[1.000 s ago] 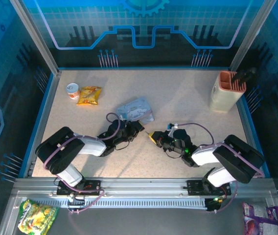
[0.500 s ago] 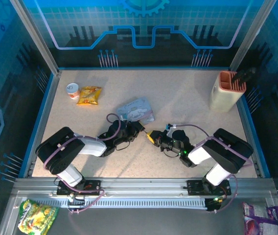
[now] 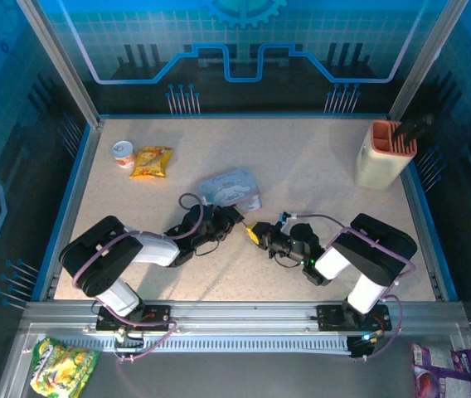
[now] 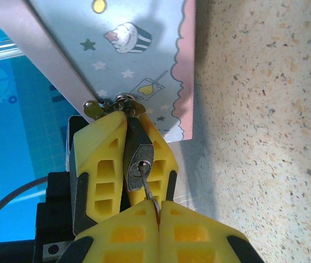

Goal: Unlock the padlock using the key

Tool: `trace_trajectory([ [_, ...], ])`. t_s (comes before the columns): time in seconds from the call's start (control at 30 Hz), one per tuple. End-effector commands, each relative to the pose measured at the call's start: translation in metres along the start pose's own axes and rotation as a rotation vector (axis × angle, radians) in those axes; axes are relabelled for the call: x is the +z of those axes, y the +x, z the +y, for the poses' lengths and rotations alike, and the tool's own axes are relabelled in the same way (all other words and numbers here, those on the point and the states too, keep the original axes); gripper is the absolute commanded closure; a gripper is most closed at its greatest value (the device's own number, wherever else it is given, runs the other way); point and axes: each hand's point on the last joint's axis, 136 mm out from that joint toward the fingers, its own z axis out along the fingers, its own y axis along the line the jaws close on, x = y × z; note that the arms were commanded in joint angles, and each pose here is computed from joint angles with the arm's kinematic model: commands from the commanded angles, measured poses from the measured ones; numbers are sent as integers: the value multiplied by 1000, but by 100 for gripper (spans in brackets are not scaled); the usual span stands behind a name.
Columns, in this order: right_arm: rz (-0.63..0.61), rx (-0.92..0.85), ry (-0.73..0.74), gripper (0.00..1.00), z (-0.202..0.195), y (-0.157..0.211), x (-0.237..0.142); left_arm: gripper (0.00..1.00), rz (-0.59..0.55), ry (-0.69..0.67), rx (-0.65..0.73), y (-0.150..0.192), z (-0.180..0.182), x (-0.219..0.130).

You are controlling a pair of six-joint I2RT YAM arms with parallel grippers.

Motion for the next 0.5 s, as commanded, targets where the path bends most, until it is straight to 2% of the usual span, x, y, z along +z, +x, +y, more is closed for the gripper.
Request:
trace_trajectory([
  [0.0,-3,13,-42,100,5,3,-1,94,8,62,-3,3,-19,-5],
  [0.47,-27,27,-34,100,1,0,-2,94,15,72,-14,4,-21,-1],
])
